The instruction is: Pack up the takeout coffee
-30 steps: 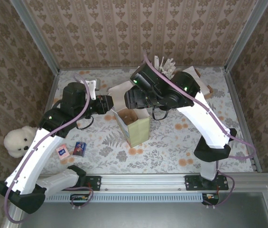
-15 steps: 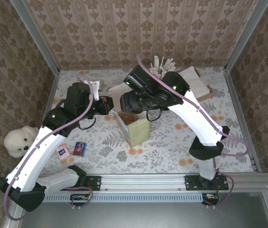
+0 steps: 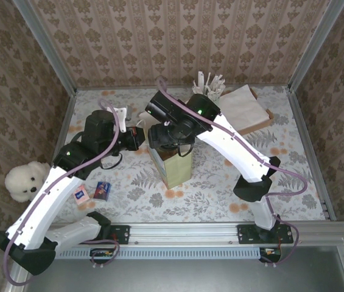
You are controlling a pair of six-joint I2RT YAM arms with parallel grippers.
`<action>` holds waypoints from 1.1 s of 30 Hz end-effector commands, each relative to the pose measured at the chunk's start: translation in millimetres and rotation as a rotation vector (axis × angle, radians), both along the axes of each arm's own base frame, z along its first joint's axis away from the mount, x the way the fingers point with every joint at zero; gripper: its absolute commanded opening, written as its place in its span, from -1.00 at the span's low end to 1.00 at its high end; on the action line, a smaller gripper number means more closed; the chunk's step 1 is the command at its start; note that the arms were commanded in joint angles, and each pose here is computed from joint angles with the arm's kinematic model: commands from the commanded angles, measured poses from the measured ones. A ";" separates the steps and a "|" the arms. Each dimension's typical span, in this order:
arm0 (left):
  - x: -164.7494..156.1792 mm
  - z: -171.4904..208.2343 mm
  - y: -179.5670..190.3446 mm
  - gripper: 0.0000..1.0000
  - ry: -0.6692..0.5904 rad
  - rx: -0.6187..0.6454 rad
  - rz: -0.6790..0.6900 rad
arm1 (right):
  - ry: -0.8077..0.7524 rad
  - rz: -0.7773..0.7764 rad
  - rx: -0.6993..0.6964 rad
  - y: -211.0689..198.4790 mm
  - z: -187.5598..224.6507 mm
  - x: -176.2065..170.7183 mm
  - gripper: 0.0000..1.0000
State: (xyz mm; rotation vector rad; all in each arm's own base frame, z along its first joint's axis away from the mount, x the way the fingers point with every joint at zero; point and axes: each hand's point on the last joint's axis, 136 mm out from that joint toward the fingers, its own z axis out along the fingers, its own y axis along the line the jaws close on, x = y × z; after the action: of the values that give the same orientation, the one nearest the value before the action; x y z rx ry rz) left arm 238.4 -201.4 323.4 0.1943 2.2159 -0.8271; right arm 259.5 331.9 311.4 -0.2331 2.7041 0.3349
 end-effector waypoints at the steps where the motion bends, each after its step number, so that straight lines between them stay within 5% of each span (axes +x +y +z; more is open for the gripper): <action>1: -4.7 7.3 -4.8 -1.00 -0.036 -0.019 -0.044 | 0.076 0.005 -0.058 -5.7 -18.1 -8.9 0.37; 13: -9.5 7.6 10.1 -1.00 -0.072 0.032 -0.017 | 0.085 -0.011 -0.061 -5.4 -29.5 1.6 0.38; 21: -17.8 10.7 -8.2 -1.00 -0.083 -0.030 -0.124 | 0.144 -0.007 -0.153 -9.2 -56.3 2.0 0.41; 33: -21.1 -2.7 -12.4 -1.00 -0.078 -0.011 -0.169 | 0.130 -0.011 0.040 7.5 -23.4 5.8 0.40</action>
State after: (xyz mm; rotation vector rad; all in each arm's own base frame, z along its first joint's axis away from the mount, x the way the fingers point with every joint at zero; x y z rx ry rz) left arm 221.6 -210.2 319.9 0.3502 2.1651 -0.8943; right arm 265.9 334.4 276.0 -0.2093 2.8417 0.3369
